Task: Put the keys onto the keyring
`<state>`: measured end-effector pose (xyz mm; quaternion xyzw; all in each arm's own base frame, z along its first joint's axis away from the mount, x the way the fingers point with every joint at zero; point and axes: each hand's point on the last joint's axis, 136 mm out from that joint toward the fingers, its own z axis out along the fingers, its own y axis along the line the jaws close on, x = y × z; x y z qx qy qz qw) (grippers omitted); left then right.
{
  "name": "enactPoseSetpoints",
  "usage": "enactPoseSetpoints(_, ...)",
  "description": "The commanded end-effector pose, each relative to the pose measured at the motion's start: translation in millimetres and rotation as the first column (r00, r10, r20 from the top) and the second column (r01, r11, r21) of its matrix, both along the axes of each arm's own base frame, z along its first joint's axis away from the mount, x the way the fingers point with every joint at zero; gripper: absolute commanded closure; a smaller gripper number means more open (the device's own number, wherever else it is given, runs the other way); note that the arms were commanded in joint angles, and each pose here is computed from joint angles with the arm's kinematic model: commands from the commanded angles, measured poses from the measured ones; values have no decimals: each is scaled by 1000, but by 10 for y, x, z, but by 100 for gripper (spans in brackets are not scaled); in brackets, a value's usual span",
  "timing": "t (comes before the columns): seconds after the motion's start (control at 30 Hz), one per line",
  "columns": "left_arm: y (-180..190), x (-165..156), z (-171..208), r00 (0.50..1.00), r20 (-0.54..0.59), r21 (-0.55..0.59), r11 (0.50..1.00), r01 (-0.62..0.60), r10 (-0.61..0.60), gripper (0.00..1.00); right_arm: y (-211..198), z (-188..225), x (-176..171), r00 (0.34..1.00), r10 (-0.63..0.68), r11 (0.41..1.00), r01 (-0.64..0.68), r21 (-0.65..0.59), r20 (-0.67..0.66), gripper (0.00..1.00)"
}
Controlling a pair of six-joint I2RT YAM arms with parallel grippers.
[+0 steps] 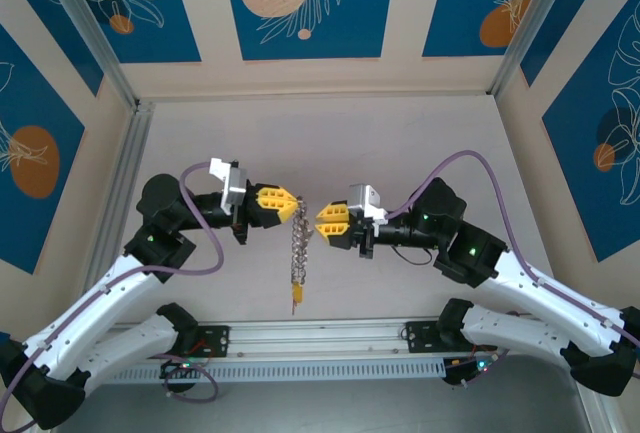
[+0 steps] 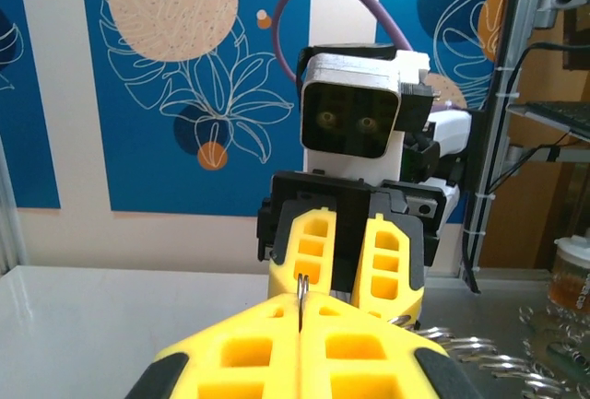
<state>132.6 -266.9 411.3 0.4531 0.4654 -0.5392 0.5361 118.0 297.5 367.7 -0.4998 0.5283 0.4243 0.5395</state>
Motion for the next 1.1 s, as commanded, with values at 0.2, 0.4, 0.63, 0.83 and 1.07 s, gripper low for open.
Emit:
enactPoseSetpoints(0.2,38,-57,133,999,36,-58,998,35,-33,100,101,123,-88,996,92,994,-92,56,-1,81)
enactPoseSetpoints(0.4,35,-62,114,999,30,-57,997,43,-41,100,139,126,-60,996,91,994,-91,58,-3,83)
enactPoseSetpoints(0.63,46,95,-20,998,14,2,998,-66,66,100,82,16,91,1000,-11,999,12,30,-27,81)
enactPoseSetpoints(0.83,78,326,-303,979,-8,119,972,-203,205,100,-168,-480,550,942,-309,951,301,-76,-132,58)
enactPoseSetpoints(1.07,118,757,-951,917,-38,325,872,-365,398,100,-908,-807,1097,708,-664,745,655,-128,-240,35)
